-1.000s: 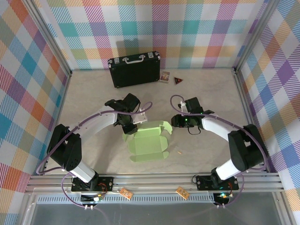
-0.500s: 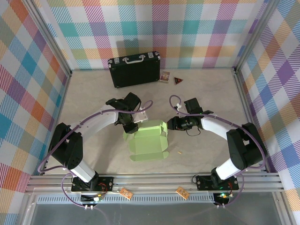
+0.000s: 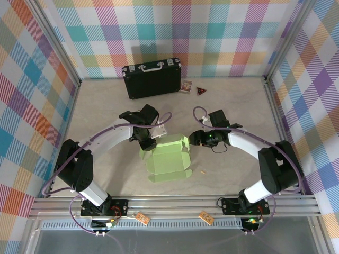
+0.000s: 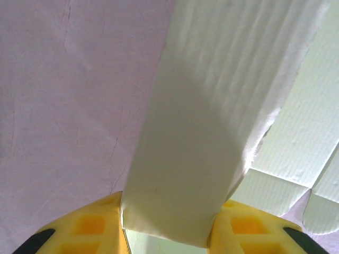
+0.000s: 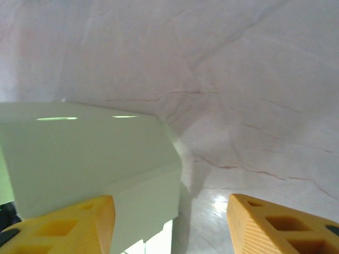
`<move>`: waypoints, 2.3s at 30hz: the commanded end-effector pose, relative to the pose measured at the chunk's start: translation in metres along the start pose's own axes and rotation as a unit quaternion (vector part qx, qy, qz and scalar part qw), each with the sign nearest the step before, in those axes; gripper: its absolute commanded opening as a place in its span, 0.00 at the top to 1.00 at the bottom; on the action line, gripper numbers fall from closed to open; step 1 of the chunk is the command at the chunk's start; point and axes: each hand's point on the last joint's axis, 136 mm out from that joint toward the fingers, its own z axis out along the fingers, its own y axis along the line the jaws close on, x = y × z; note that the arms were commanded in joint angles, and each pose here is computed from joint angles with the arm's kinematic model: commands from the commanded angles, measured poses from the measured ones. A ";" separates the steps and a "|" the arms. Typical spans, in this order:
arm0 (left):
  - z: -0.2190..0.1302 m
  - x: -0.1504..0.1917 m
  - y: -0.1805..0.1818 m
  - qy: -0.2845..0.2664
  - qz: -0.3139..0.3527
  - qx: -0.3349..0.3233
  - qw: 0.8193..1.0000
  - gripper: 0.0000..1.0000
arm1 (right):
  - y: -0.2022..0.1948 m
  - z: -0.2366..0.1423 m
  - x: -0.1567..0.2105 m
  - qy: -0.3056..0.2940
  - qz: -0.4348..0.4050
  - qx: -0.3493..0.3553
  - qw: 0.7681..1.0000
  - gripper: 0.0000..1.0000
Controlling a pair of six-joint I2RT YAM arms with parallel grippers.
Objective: Fold the paper box
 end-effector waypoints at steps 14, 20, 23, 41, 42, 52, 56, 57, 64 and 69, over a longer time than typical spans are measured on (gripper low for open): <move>-0.020 0.000 -0.018 -0.046 -0.009 0.022 0.999 0.73 | -0.016 -0.027 -0.004 -0.075 -0.009 0.046 0.996 0.48; -0.018 0.001 -0.018 -0.044 -0.011 0.022 0.999 0.73 | -0.029 -0.029 0.008 -0.077 0.010 0.057 0.995 0.40; -0.015 0.003 -0.017 -0.037 -0.014 0.020 0.999 0.74 | -0.031 -0.028 0.019 -0.062 0.041 0.036 0.997 0.38; -0.016 0.000 -0.018 -0.043 -0.013 0.023 0.999 0.76 | 0.016 -0.008 0.058 -0.003 0.134 -0.219 0.966 0.98; -0.016 0.000 -0.019 -0.044 -0.012 0.025 0.999 0.76 | 0.015 -0.004 0.058 0.002 0.143 -0.223 0.964 1.00; -0.017 -0.001 -0.020 -0.049 -0.008 0.028 0.998 0.78 | -0.005 0.024 0.066 0.021 0.180 -0.208 0.961 1.00; -0.018 -0.001 -0.021 -0.049 -0.008 0.028 0.998 0.78 | -0.016 0.031 0.068 0.025 0.191 -0.181 0.964 1.00; -0.019 -0.001 -0.021 -0.051 -0.008 0.028 0.998 0.78 | -0.018 0.033 0.068 0.026 0.193 -0.175 0.965 1.00; -0.025 0.002 -0.032 -0.067 0.012 0.045 0.997 0.79 | -0.036 0.040 0.067 0.018 0.211 -0.125 0.969 1.00; -0.026 0.005 -0.035 -0.067 0.021 0.049 0.996 0.80 | -0.036 0.043 0.064 0.018 0.215 -0.126 0.968 1.00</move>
